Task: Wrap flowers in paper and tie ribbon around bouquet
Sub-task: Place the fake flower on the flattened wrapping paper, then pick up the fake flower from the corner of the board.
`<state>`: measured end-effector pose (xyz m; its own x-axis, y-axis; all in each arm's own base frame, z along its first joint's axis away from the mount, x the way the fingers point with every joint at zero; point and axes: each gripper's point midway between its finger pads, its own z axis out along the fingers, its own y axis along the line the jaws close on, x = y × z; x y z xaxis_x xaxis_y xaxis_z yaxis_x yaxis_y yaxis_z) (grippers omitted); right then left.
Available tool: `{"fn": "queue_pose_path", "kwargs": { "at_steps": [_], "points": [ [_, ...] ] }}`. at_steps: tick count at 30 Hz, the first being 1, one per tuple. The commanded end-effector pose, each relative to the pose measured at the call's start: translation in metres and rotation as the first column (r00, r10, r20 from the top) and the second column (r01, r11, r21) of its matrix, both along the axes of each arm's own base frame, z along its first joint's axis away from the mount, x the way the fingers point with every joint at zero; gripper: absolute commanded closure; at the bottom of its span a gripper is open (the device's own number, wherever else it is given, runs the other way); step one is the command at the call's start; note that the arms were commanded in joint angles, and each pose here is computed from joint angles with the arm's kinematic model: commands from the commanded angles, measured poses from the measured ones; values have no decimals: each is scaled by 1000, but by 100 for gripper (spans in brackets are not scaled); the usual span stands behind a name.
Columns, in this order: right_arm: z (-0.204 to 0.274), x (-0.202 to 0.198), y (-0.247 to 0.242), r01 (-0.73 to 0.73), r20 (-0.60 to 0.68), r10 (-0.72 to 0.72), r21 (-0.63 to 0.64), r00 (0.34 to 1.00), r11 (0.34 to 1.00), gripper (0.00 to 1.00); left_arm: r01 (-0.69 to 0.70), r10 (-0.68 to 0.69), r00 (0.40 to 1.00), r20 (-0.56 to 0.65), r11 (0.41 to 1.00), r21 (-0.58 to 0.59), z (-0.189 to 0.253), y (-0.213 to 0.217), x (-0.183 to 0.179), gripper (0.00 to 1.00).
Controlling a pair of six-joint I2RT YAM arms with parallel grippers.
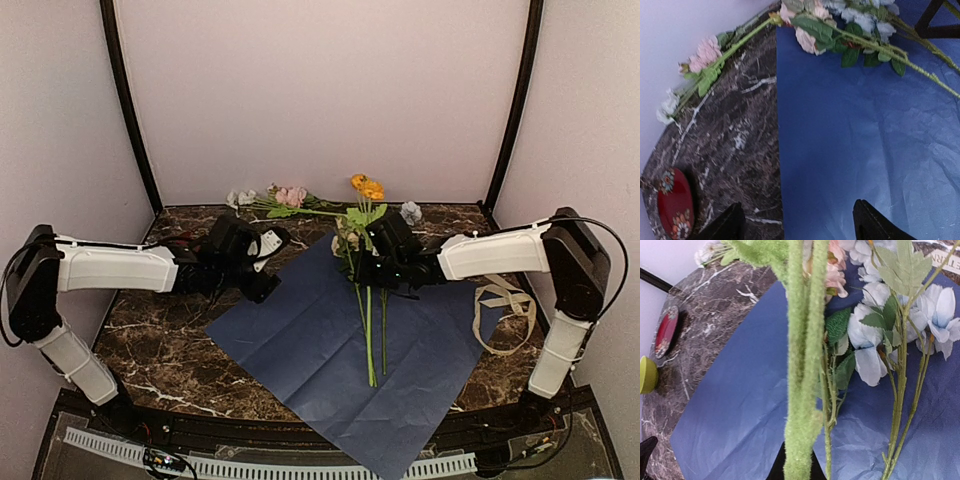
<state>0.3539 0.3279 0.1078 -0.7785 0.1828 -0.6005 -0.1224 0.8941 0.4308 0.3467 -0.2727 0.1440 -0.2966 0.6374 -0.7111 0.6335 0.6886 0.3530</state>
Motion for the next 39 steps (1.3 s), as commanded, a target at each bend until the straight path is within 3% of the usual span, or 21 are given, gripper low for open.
{"fn": "queue_pose_path", "kwargs": {
  "at_steps": [1,9,13,16,21,25,31,39],
  "points": [
    [-15,12,-3,65,25,-64,-23,998,998,100,-127,126,981,-148,992,0,-43,14,-13,25],
    [-13,4,-21,31,37,-26,-141,999,989,60,-144,147,984,-100,989,29,-37,18,-7,25],
    [15,1,-34,24,88,-7,-197,996,980,50,-134,138,989,-59,989,69,-28,18,8,23],
    [43,0,-39,-1,148,31,-200,988,980,44,-160,164,985,-59,985,71,-16,29,38,21],
    [78,1,-43,-67,196,101,-169,975,983,41,-191,191,982,2,979,67,14,50,110,18],
    [83,4,-52,-81,194,113,-164,975,983,41,-178,167,983,75,967,181,21,53,168,17],
    [79,9,-61,-104,173,131,-155,976,982,41,-220,156,968,198,906,362,4,63,249,17],
    [54,20,-56,-163,87,186,-221,979,961,42,-193,36,949,314,853,485,-38,45,310,17]
  ]
}}
